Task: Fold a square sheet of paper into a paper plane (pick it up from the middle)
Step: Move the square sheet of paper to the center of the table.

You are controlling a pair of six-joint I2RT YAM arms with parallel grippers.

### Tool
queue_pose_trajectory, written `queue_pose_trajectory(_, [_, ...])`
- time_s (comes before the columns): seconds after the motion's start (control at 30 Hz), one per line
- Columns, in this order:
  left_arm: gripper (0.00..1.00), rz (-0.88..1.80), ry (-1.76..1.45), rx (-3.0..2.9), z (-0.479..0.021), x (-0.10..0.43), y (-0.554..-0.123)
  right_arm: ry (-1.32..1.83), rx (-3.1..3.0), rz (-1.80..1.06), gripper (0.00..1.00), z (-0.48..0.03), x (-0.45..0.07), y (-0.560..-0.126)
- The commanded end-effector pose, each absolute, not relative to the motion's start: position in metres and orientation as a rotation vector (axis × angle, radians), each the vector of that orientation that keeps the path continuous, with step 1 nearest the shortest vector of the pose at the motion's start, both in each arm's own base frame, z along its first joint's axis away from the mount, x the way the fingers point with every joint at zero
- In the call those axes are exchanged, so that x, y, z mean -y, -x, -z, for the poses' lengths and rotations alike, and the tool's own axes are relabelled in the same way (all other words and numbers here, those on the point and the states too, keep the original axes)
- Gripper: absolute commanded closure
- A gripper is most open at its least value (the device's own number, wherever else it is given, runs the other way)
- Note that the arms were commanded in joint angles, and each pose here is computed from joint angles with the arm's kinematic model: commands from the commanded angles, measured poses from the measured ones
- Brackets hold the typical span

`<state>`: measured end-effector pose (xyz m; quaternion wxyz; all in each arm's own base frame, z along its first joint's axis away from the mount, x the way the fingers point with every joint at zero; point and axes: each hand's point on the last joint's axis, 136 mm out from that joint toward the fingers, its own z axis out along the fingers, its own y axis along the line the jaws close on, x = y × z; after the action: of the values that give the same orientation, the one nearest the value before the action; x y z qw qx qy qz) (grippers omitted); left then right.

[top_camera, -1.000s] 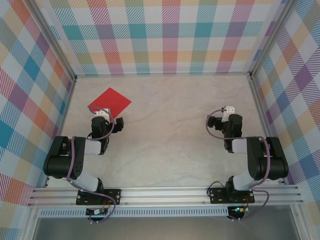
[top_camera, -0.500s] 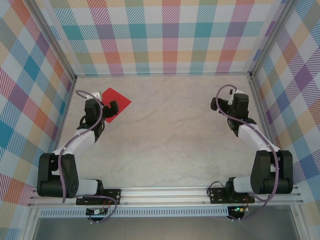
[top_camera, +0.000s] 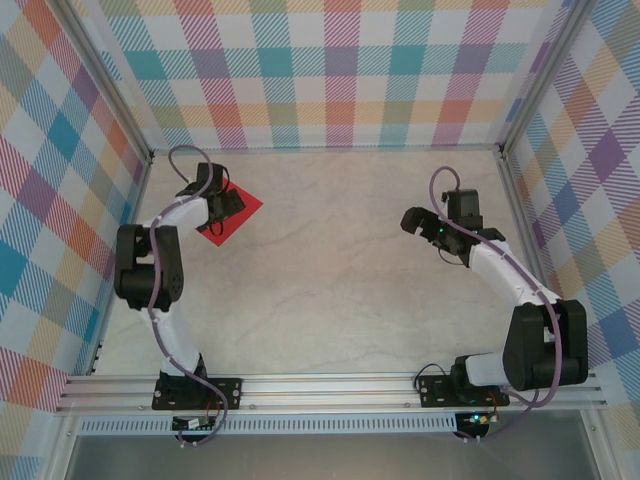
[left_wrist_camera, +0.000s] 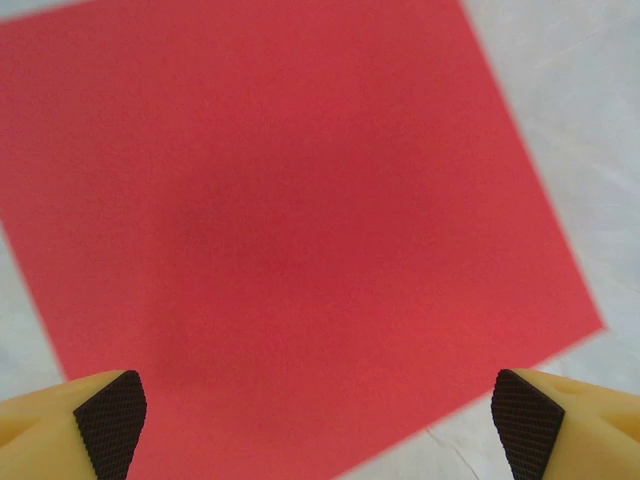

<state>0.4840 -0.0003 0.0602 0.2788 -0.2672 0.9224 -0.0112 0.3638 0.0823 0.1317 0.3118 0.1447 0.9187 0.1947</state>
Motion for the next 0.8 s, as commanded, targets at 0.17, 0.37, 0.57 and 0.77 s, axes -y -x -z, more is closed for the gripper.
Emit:
queue_pose_trajectory(0.17, [0.08,-0.034,0.808,-2.593,-0.02,0.002,-0.509,-0.286,-2.49,-0.549,0.0,-0.135,-0.119,-0.353])
queue_pose_trajectory(0.37, [0.09,-0.056,0.769,-2.668,-0.004,0.013,-0.497,-0.298,-2.51,-0.544,0.0,-0.128,-0.123,-0.348])
queue_pose_trajectory(0.57, [0.09,-0.062,0.68,-2.763,0.006,0.045,-0.463,-0.334,-2.523,-0.525,0.0,-0.122,-0.12,-0.346])
queue_pose_trajectory(0.77, [0.0,-0.115,0.529,-2.765,-0.012,0.077,-0.418,-0.367,-2.528,-0.5,0.0,-0.122,-0.114,-0.341])
